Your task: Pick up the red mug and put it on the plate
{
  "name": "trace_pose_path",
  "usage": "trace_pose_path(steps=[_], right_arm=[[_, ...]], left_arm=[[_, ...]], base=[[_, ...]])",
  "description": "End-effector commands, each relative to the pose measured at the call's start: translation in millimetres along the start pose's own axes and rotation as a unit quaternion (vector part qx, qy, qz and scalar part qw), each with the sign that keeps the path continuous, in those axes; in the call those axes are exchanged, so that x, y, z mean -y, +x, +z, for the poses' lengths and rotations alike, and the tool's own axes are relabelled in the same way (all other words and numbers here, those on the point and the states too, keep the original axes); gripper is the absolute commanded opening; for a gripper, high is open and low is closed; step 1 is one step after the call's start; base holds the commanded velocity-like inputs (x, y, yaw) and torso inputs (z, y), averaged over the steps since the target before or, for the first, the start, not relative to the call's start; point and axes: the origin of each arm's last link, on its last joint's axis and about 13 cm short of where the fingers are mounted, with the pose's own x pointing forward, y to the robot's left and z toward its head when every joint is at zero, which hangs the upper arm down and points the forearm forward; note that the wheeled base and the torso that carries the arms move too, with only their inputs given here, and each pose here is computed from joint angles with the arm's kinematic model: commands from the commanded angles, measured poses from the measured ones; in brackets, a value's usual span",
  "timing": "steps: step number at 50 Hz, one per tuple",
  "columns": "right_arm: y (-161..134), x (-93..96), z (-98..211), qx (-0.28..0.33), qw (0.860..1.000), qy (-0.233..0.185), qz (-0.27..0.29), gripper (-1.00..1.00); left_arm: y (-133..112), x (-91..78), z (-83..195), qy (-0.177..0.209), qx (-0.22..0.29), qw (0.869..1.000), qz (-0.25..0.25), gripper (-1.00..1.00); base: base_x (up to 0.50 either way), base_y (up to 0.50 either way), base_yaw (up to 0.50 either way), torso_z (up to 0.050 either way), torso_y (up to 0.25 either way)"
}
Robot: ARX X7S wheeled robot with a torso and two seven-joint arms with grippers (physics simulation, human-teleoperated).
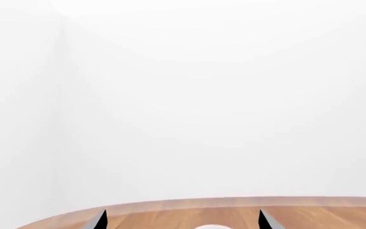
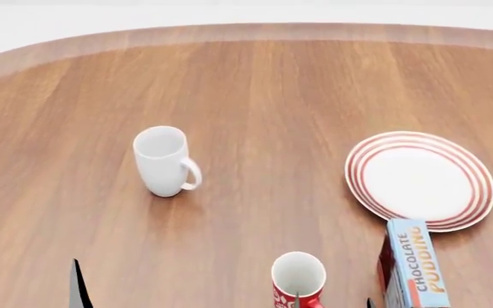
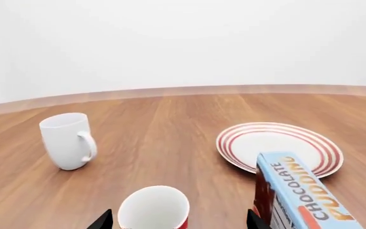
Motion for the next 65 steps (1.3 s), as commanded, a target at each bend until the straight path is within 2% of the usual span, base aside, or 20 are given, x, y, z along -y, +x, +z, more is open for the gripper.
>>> trace_pose_path(steps=[1, 65], right_arm=[[0.2, 0.0, 0.0, -0.001, 1.000, -0.001, 0.001, 1.00], [1.1, 0.6, -1.7, 0.001, 1.000, 0.001, 0.000, 1.00]], left_arm=[[0.0, 0.0, 0.0, 0.000, 0.000, 1.000, 0.000, 1.00], [0.0, 0.0, 0.0, -0.001, 0.000, 1.000, -0.002, 1.00]], base=[[0.19, 0.00, 0.00, 0.000, 0.000], [0.19, 0.00, 0.00, 0.000, 0.000]])
